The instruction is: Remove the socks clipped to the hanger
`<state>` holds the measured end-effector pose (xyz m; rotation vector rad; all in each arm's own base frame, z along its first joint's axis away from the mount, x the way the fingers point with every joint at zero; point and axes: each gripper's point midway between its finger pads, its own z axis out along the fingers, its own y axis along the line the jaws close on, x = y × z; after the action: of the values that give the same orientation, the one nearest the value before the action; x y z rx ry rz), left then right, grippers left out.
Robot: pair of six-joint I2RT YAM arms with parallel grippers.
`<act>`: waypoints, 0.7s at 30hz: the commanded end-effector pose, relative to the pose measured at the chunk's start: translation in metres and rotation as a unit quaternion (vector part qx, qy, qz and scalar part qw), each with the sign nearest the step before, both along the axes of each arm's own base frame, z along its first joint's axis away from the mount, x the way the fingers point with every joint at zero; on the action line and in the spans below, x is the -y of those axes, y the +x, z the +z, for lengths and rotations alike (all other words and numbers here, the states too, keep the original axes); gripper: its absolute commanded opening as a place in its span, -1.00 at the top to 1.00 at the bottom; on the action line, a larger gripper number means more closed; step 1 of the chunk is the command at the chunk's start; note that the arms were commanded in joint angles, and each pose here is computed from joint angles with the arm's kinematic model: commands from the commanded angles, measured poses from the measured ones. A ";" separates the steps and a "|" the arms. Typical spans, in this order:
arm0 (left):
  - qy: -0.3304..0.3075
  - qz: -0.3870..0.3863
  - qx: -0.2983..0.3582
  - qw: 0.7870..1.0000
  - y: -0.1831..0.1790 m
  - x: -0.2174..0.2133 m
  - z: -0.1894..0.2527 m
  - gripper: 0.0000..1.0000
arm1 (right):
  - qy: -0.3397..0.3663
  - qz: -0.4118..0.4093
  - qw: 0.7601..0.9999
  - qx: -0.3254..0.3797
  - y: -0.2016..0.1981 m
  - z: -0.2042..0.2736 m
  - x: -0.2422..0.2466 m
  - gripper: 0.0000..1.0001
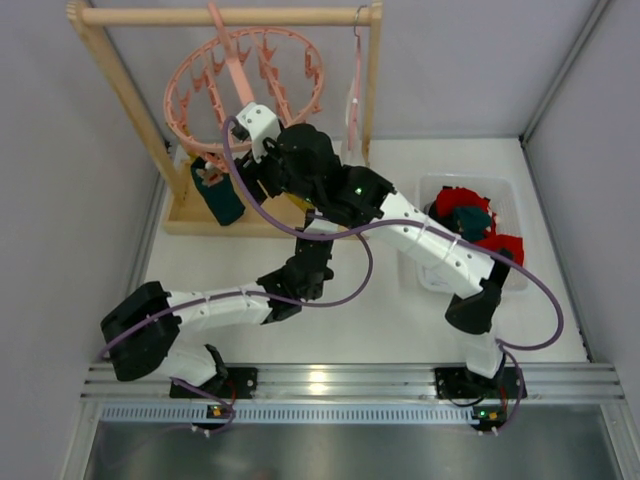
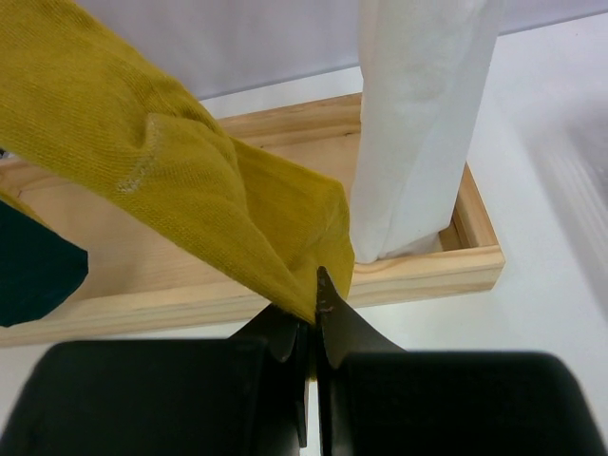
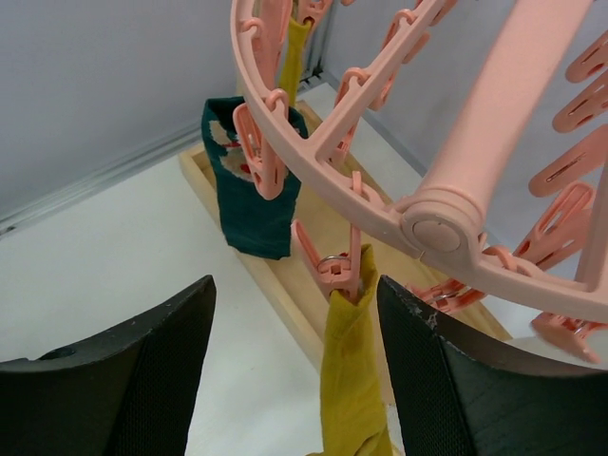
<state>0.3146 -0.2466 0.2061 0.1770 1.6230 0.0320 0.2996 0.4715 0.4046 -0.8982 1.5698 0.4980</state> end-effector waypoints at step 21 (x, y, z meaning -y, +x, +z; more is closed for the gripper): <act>-0.063 -0.023 0.026 0.997 -0.012 -0.006 0.029 1.00 | 0.051 -0.051 0.993 0.093 0.045 0.020 -0.029 -0.07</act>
<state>0.3066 -0.2416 0.2180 0.1604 1.6019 -0.0389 0.3318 0.5031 0.3835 -0.8783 1.4987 0.4178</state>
